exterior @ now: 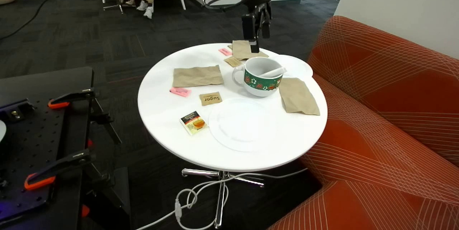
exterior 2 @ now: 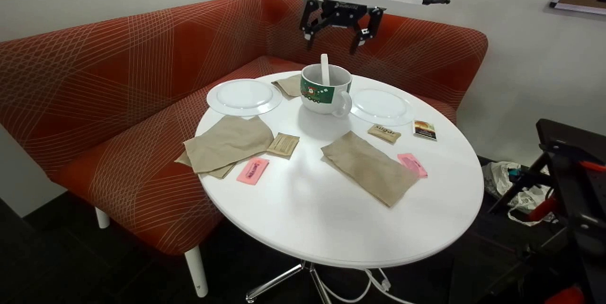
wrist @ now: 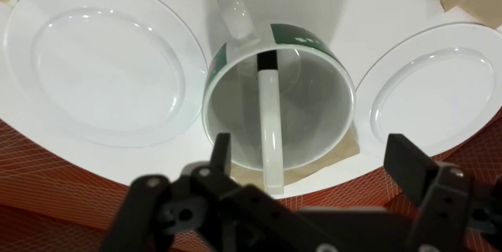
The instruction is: Pick up the pen from the mug cup and put it on the table.
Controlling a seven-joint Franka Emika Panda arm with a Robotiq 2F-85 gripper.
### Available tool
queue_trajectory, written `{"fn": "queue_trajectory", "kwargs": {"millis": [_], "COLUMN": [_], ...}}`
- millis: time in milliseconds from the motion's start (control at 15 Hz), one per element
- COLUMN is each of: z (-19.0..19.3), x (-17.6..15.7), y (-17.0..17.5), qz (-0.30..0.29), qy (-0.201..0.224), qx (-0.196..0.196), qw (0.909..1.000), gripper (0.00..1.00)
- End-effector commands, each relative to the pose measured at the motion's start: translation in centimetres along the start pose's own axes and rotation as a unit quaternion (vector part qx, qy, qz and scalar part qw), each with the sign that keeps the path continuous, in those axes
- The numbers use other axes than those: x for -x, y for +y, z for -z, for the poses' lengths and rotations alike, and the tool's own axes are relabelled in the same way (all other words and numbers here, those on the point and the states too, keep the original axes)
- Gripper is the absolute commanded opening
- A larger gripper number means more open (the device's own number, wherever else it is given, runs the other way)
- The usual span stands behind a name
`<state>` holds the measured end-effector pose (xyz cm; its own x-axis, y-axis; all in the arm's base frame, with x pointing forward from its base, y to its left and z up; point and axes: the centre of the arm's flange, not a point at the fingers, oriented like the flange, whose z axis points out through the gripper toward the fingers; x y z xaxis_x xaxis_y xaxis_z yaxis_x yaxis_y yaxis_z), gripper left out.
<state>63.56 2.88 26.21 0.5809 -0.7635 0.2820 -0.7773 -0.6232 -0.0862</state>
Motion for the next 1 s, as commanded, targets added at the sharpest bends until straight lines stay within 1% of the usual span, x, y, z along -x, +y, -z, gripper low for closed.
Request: {"fn": "queue_trajectory", "kwargs": {"millis": [0, 133, 200, 267, 467, 533, 667, 733, 800, 933], "z": [-0.9, -1.4, -1.7, -1.9, -2.8, -3.0, -3.5, -3.9, -4.2, -4.7], "x": [-0.8, -0.8, -0.9, -0.9, -1.0, -1.0, -1.0, -1.2, -1.4, -1.8], "y": [-0.6, -0.1, 0.1, 0.3, 0.6, 0.6, 0.5, 0.5, 0.4, 0.1], "qz": [-0.008, -0.012, -0.012, -0.011, -0.014, -0.015, -0.019, -0.021, -0.021, -0.023], "qy": [-0.007, -0.009, -0.012, -0.016, -0.022, -0.024, -0.027, -0.026, -0.027, -0.027], "qx": [0.018, 0.024, 0.027, 0.029, 0.036, 0.038, 0.042, 0.046, 0.049, 0.054], "qw": [0.9998, 0.9996, 0.9995, 0.9994, 0.9990, 0.9989, 0.9986, 0.9984, 0.9982, 0.9979], "gripper": [1.00, 1.00, 0.96, 0.86, 0.73, 0.73, 0.77, 0.74, 0.76, 0.73]}}
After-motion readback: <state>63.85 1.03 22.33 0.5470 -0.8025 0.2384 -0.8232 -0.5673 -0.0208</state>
